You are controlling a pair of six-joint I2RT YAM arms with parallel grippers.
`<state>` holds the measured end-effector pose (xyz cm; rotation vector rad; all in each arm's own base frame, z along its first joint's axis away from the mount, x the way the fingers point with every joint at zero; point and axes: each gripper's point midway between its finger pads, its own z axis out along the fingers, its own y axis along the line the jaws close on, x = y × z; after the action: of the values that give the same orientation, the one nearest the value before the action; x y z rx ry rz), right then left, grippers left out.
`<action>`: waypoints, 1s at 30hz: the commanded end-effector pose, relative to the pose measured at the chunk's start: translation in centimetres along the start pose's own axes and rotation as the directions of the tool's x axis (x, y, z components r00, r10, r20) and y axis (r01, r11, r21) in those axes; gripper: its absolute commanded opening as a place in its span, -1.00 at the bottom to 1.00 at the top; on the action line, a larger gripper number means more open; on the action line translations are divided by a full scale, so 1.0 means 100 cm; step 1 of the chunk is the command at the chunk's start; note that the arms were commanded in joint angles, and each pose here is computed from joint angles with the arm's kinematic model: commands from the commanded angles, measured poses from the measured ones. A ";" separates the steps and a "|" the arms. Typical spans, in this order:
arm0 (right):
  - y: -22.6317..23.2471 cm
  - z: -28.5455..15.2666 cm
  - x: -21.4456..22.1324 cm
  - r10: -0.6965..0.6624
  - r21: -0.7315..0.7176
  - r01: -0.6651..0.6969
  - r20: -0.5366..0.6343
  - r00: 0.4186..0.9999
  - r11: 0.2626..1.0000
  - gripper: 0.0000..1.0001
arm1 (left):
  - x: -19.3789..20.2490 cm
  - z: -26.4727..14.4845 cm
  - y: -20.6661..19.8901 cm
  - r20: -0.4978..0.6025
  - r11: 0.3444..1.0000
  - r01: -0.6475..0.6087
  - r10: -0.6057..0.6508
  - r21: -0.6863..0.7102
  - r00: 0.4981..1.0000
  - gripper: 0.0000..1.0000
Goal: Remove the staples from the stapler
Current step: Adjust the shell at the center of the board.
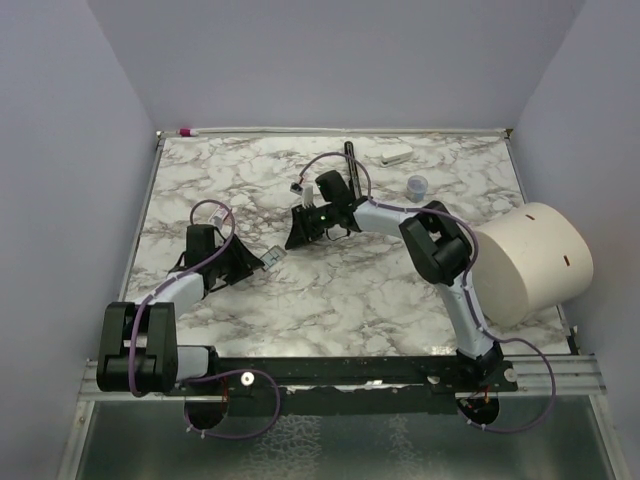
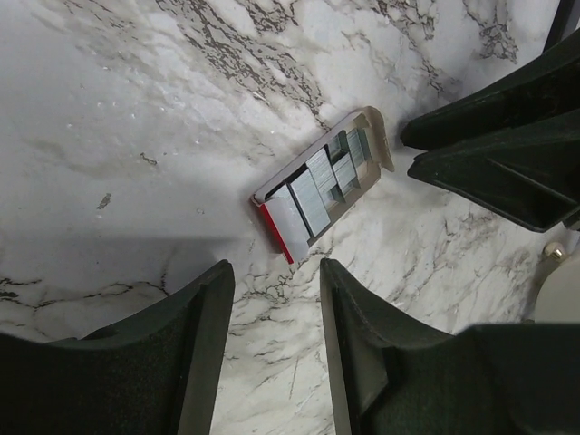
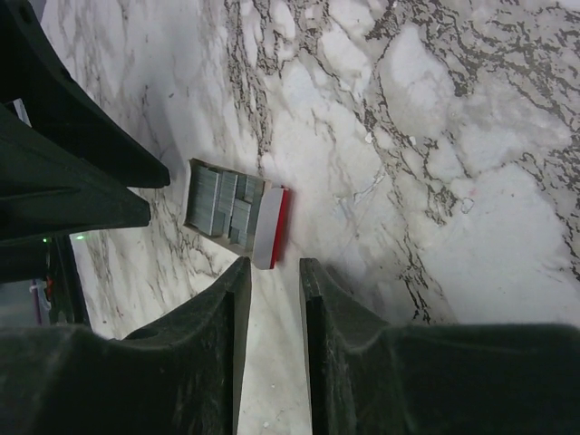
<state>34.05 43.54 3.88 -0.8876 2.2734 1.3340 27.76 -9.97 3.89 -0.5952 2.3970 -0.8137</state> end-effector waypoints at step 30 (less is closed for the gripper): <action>-0.020 0.028 0.025 0.041 0.011 -0.040 -0.108 0.993 0.999 -0.79 | -0.007 0.031 -0.018 -0.025 0.997 -0.077 0.077 0.018 0.997 -0.46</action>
<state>33.51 44.80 2.74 -0.9362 2.2823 1.4702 29.50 -12.06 2.74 -0.5213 2.4441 -0.8347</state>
